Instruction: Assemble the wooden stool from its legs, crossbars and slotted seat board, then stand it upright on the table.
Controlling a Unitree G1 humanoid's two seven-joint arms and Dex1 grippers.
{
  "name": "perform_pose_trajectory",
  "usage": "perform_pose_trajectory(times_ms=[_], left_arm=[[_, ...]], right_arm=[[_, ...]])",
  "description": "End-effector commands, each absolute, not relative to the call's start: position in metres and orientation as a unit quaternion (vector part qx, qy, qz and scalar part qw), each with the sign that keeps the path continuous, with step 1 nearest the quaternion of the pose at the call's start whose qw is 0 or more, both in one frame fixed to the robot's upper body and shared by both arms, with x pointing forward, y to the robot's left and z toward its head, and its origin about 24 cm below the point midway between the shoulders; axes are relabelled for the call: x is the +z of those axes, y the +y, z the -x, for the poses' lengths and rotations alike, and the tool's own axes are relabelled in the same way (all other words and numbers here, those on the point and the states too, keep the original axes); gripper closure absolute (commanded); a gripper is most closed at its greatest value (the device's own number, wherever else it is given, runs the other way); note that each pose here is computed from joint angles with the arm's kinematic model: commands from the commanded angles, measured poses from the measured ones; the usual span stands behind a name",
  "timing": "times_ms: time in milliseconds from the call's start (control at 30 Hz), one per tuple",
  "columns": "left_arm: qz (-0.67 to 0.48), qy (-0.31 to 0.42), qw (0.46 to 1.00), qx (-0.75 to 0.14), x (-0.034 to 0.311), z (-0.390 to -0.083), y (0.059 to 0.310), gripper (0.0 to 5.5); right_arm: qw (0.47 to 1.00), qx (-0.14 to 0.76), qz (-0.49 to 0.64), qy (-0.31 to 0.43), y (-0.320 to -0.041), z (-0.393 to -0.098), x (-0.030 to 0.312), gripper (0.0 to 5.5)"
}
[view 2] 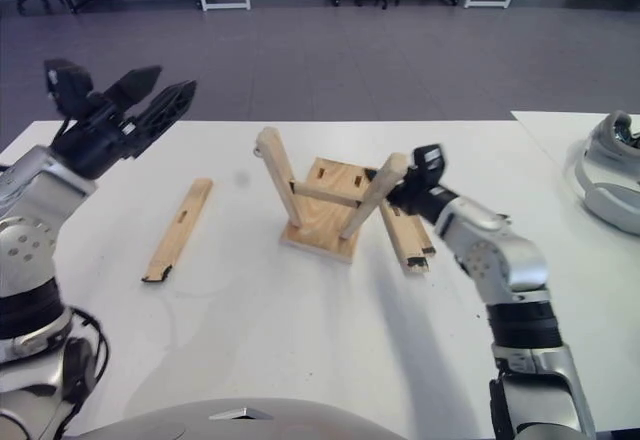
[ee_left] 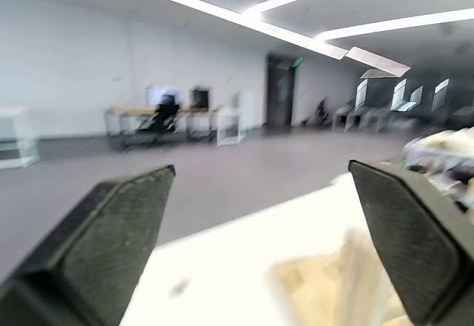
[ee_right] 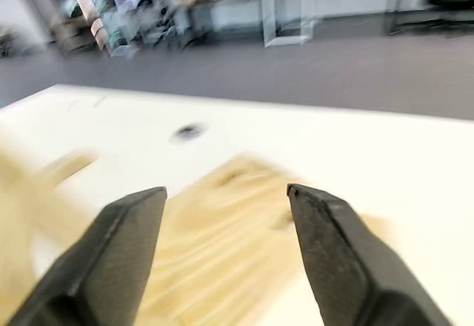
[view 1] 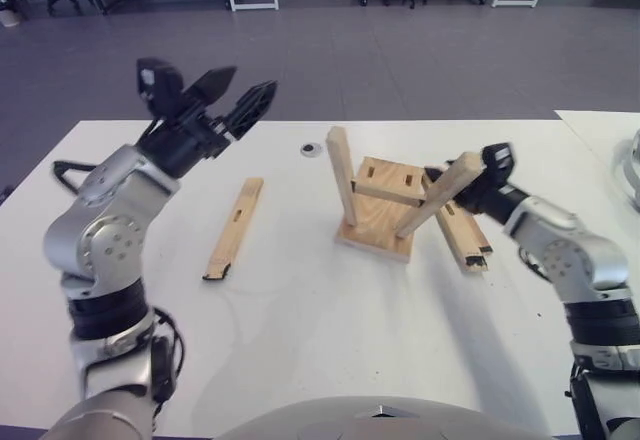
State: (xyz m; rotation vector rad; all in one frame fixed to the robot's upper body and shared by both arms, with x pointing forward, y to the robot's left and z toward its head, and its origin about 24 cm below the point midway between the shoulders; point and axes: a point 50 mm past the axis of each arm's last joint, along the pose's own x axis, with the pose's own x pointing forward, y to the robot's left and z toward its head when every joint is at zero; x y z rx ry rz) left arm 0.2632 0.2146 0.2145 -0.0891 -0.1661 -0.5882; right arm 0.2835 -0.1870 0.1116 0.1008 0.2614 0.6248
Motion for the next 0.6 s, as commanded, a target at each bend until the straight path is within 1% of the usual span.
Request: perform_pose_trajectory(times_ms=[33, 133, 200, 233, 300, 367, 400, 433, 500, 533, 600], left_arm=[[-0.061, 0.041, 0.971, -0.226, 0.174, -0.248, 0.253, 1.15], [-0.097, 0.097, 0.966, -0.221, 0.155, -0.236, 0.265, 1.15], [-0.125, 0.125, 0.956, -0.234, 0.146, -0.232, 0.264, 1.15], [-0.137, 0.134, 0.949, -0.252, 0.142, -0.230, 0.258, 1.15], [-0.179, 0.171, 0.925, -0.288, 0.129, -0.228, 0.239, 1.15], [-0.228, 0.191, 0.896, -0.330, 0.116, -0.227, 0.218, 1.15], [-0.248, 0.192, 0.883, -0.350, 0.111, -0.229, 0.208, 1.15], [-0.263, 0.190, 0.874, -0.362, 0.107, -0.232, 0.201, 1.15], [-0.281, 0.192, 0.861, -0.377, 0.097, -0.241, 0.188, 1.15], [-0.274, 0.195, 0.861, -0.381, 0.091, -0.247, 0.182, 1.15], [-0.296, 0.202, 0.844, -0.399, 0.079, -0.259, 0.170, 1.15]], right_arm=[[0.885, 0.450, -0.046, 0.110, -0.122, -0.262, 0.114, 2.44], [0.847, 0.524, -0.032, 0.085, -0.090, -0.247, 0.124, 2.44], [0.865, 0.497, 0.006, 0.071, -0.092, -0.253, 0.126, 2.44], [0.887, 0.456, 0.033, 0.067, -0.104, -0.263, 0.126, 2.44], [0.930, 0.346, 0.092, 0.083, -0.144, -0.288, 0.122, 2.44], [0.943, 0.266, 0.159, 0.120, -0.179, -0.301, 0.109, 2.44], [0.938, 0.247, 0.191, 0.150, -0.194, -0.302, 0.098, 2.44], [0.931, 0.242, 0.213, 0.174, -0.204, -0.300, 0.089, 2.44], [0.905, 0.266, 0.245, 0.223, -0.215, -0.288, 0.067, 2.44], [0.893, 0.284, 0.250, 0.243, -0.216, -0.281, 0.058, 2.44], [0.864, 0.336, 0.250, 0.279, -0.212, -0.262, 0.044, 2.44]])
